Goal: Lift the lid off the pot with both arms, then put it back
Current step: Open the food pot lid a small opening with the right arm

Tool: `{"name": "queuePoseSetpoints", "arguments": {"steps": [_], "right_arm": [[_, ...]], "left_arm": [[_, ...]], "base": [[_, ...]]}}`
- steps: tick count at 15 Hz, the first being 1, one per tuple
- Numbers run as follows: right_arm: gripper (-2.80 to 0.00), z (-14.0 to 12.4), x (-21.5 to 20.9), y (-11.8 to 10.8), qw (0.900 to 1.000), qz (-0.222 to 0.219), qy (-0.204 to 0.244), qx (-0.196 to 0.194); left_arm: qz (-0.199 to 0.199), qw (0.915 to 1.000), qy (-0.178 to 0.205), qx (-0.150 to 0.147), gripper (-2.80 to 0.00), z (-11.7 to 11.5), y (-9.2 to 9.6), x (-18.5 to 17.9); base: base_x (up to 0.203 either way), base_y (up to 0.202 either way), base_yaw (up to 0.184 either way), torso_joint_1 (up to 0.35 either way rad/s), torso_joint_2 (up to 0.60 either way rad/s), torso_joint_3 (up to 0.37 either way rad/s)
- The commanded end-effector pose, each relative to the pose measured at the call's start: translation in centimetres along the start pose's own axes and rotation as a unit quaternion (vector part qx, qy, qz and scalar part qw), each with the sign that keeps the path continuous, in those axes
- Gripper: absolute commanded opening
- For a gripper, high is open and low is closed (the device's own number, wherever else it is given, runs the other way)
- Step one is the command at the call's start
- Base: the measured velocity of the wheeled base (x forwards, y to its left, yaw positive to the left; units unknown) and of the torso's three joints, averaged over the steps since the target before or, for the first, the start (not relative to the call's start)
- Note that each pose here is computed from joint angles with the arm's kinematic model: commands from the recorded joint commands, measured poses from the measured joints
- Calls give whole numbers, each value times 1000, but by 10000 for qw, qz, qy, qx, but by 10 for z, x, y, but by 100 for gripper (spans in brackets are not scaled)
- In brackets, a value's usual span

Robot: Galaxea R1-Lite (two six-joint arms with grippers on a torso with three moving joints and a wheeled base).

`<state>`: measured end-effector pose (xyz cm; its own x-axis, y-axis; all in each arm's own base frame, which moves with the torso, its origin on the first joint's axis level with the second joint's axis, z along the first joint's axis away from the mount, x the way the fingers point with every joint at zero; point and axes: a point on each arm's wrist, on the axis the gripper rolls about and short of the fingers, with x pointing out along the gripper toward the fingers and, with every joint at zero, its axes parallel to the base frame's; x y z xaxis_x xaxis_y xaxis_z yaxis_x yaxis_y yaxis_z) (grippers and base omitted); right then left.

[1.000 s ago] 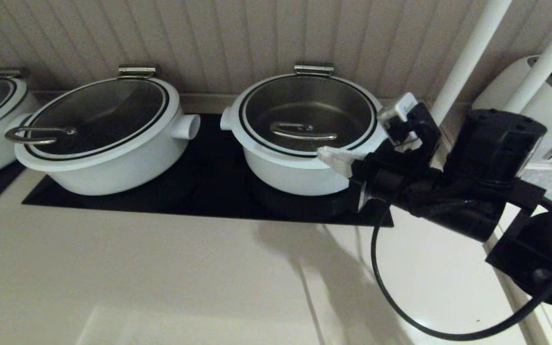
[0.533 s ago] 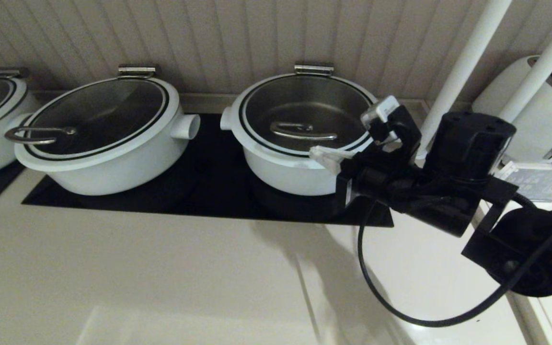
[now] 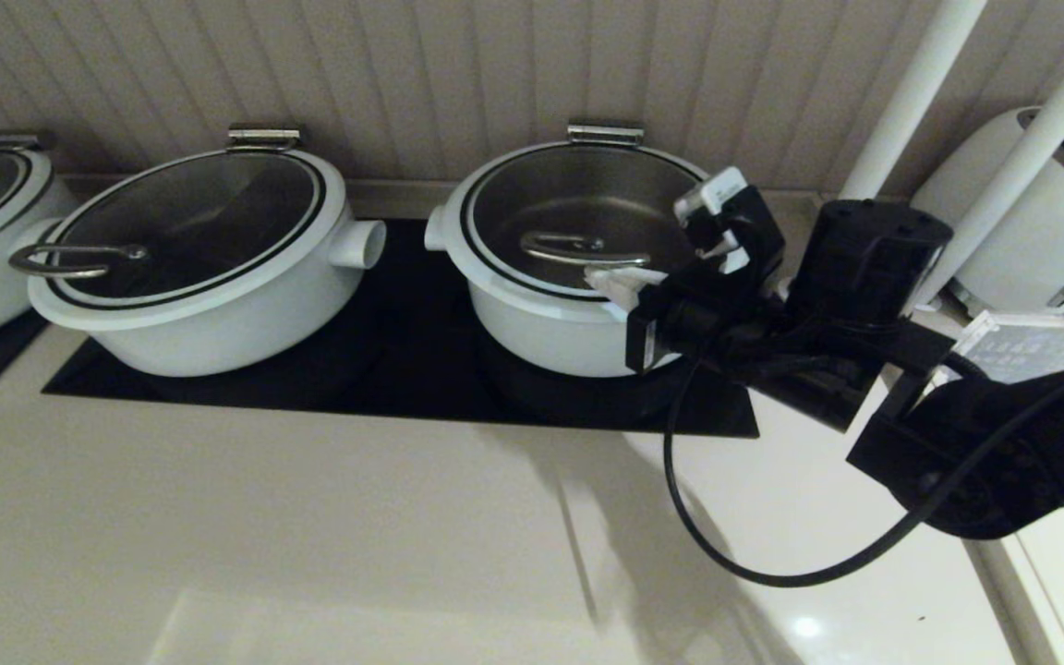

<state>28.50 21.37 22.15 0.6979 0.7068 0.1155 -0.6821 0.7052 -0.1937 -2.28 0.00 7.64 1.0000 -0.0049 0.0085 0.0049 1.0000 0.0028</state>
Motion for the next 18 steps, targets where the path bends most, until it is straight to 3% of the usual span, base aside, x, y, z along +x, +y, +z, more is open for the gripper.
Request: {"name": "queuePoseSetpoints", "arguments": {"steps": [1,7,9,12,15,18], "right_arm": [[-280,1,1,0,10000,-2,-35,-13],[-280,6,7,-3,9997,-171,-158,-35],[-280,8,6,-3,9996,-200,-182,-31],[-280,10,5,-3,9994,-219,-271,-51],[-280,12,5,-4,9992,-235,-303,-63],[-280,14,4,-4,9992,-233,-325,-60]], "left_arm": [[1,10000,-4,9,-280,0,0,0],[-14,9999,27,108,-280,-1,0,0],[-18,9995,-75,314,-280,2,0,0],[-29,9986,-394,362,-280,16,0,-4],[-675,9937,-804,402,-280,40,-3,-13],[-1057,9904,-782,435,-280,61,-5,-11]], "base": [[0,0,0,0,0,0],[0,0,0,0,0,0],[0,0,0,0,0,0],[0,0,0,0,0,0],[0,0,0,0,0,0],[0,0,0,0,0,0]]}}
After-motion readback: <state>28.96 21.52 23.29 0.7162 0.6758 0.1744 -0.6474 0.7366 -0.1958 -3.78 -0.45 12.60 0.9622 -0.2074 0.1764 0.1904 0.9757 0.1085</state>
